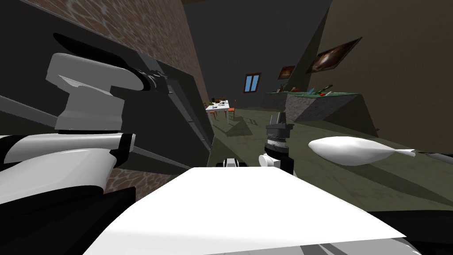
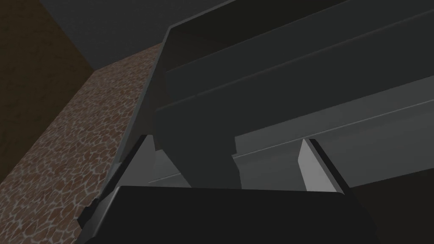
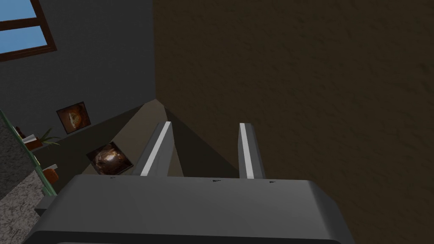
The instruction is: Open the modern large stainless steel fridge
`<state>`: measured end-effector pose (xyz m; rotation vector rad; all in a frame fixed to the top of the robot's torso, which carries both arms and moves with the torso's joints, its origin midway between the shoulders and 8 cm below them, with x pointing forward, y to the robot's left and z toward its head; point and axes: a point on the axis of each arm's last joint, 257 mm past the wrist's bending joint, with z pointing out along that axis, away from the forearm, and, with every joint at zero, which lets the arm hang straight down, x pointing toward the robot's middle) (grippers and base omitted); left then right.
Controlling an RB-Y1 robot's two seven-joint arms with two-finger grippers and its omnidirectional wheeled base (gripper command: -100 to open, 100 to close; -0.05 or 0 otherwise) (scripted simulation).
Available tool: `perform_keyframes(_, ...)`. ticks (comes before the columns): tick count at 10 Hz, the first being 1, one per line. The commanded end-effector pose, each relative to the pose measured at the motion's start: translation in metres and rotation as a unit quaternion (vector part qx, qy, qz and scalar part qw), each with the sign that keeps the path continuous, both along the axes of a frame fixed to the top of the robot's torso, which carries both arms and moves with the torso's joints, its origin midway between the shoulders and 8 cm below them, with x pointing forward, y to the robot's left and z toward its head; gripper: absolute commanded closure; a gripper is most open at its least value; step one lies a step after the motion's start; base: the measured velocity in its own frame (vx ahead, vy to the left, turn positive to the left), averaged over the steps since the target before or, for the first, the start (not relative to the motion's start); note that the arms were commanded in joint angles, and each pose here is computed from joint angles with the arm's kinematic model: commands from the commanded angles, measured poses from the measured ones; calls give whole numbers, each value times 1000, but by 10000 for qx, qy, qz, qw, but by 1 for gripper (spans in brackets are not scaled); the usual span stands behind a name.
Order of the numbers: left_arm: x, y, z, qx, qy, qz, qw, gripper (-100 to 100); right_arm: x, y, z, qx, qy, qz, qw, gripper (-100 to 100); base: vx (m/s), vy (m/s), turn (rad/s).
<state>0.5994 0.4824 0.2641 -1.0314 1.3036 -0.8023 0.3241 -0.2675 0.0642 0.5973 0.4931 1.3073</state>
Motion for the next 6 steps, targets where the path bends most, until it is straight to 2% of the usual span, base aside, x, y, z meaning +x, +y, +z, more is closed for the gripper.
perform_keyframes(1, -4, 5, 4, 15, 14, 67, 10000, -100, 0, 0, 0, 0, 0, 0, 10000, 0, 4, 1, -20)
perform_keyframes(3, -6, 7, 7, 19, 18, 89, 10000, -100, 0, 0, 0, -1, 1, -1, 10000, 0, 92, 15, -16)
perform_keyframes(4, -6, 7, 7, 16, 25, 93, 10000, 100, 0, 0, 0, 0, 0, 0, 10000, 0, 0, 0, 0)
perform_keyframes(5, -5, -20, 10, 10, -1, -202, 9998, 100, 0, 0, 0, 0, 0, 0, 10000, 0, -71, 27, -58)
perform_keyframes(6, -4, -34, 11, 8, -5, -351, 9994, 100, 0, 0, 0, 0, -1, 0, 10000, 0, -137, 32, -127)
